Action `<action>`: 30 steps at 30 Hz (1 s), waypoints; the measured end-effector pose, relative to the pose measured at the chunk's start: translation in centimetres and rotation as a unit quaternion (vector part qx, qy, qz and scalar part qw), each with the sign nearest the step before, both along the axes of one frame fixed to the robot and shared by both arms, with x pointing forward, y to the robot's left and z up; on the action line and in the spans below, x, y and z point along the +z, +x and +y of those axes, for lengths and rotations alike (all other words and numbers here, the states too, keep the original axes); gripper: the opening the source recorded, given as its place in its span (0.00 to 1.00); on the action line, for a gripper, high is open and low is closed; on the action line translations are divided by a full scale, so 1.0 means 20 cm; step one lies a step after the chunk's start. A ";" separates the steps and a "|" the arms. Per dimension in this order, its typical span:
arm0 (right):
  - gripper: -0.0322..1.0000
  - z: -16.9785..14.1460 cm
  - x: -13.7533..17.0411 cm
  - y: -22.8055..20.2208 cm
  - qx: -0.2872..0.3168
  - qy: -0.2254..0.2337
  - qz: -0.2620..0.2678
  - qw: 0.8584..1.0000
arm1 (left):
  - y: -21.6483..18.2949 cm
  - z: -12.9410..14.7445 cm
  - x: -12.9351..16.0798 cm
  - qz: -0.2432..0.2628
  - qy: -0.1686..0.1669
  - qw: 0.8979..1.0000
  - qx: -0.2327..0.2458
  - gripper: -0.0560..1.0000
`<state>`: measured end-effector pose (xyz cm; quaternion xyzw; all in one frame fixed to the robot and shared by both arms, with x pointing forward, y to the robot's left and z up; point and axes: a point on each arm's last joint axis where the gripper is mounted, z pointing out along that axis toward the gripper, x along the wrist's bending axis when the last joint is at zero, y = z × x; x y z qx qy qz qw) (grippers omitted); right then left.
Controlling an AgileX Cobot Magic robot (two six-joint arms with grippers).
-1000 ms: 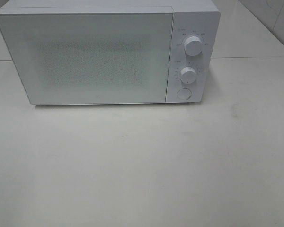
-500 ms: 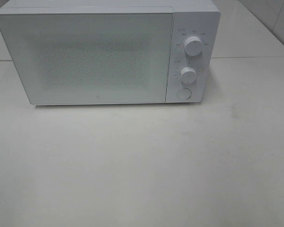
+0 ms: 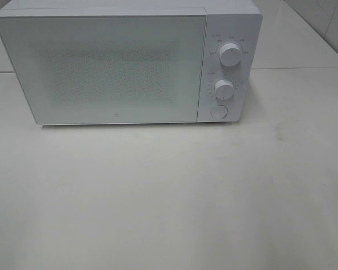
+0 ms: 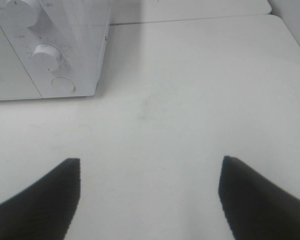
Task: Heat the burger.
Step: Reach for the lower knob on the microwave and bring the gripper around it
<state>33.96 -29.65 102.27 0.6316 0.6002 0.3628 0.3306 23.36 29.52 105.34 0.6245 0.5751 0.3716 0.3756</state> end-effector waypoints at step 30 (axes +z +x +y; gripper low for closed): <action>0.75 0.01 -0.09 0.51 -0.002 0.005 -0.166 0.986 | 0.00 0.00 0.00 0.000 0.000 1.000 0.000 0.97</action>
